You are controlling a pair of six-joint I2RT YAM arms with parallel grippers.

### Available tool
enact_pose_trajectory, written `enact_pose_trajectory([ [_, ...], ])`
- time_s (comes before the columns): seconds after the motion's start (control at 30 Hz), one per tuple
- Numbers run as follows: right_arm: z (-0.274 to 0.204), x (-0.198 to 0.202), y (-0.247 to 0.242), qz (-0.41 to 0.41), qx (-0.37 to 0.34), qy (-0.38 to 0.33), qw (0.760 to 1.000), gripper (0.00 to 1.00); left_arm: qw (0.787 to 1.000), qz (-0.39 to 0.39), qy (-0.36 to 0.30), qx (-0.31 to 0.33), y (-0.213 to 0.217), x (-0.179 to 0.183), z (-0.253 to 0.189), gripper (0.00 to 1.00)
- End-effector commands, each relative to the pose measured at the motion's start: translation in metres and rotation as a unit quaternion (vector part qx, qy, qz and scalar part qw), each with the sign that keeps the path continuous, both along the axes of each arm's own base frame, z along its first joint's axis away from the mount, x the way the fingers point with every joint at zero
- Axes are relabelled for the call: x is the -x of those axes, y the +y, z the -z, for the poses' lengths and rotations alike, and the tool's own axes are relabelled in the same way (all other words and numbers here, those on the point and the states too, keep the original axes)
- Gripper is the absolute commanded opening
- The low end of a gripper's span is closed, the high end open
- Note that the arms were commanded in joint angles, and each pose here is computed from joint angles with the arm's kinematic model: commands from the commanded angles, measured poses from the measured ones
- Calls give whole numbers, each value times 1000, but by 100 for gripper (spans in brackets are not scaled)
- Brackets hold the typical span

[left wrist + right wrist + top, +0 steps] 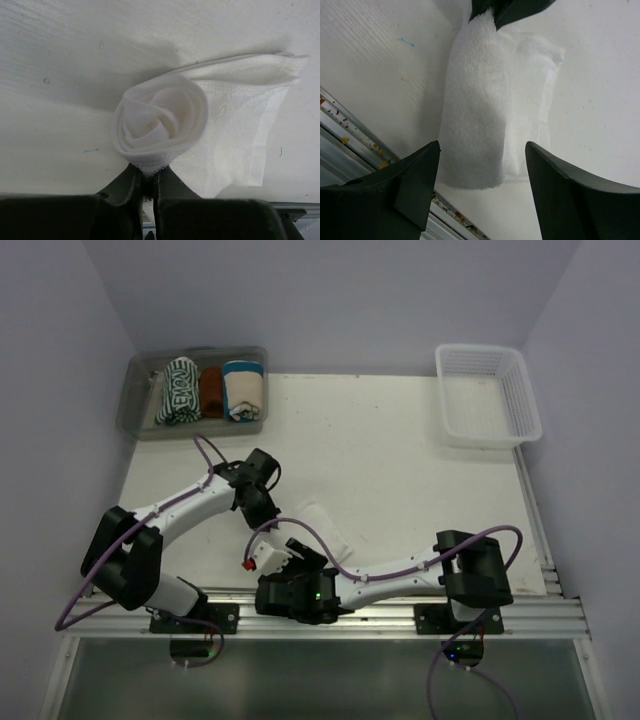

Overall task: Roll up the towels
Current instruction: Roll the towel

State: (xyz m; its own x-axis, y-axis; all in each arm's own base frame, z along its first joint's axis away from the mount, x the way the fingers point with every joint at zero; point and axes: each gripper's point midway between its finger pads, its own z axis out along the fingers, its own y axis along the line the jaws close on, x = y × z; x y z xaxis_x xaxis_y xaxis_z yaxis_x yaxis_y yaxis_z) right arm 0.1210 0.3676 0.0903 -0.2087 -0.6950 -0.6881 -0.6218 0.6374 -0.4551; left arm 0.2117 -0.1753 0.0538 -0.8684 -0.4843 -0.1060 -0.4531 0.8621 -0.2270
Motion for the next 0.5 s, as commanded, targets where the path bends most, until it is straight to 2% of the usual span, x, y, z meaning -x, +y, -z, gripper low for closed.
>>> enact_pose_trajectory([
  [0.0, -22, -8, 8, 9, 14, -65, 998, 73, 1000, -4, 5, 5, -2, 0, -11, 0],
  [0.23, -3, -4, 24, -3, 27, -74, 997, 73, 1000, 1, 17, 10, -5, 3, -11, 0],
  [0.33, 8, -5, 24, -2, 37, -77, 996, 70, 1000, -1, 13, 13, -6, 1, -14, 0],
  [0.37, 11, -5, 25, -1, 37, -76, 996, 68, 1000, 0, 13, 13, -6, 2, -14, 0],
  [0.47, 19, -4, 23, 6, 35, -70, 997, 51, 1000, 3, 8, 19, -7, 1, -16, 0],
])
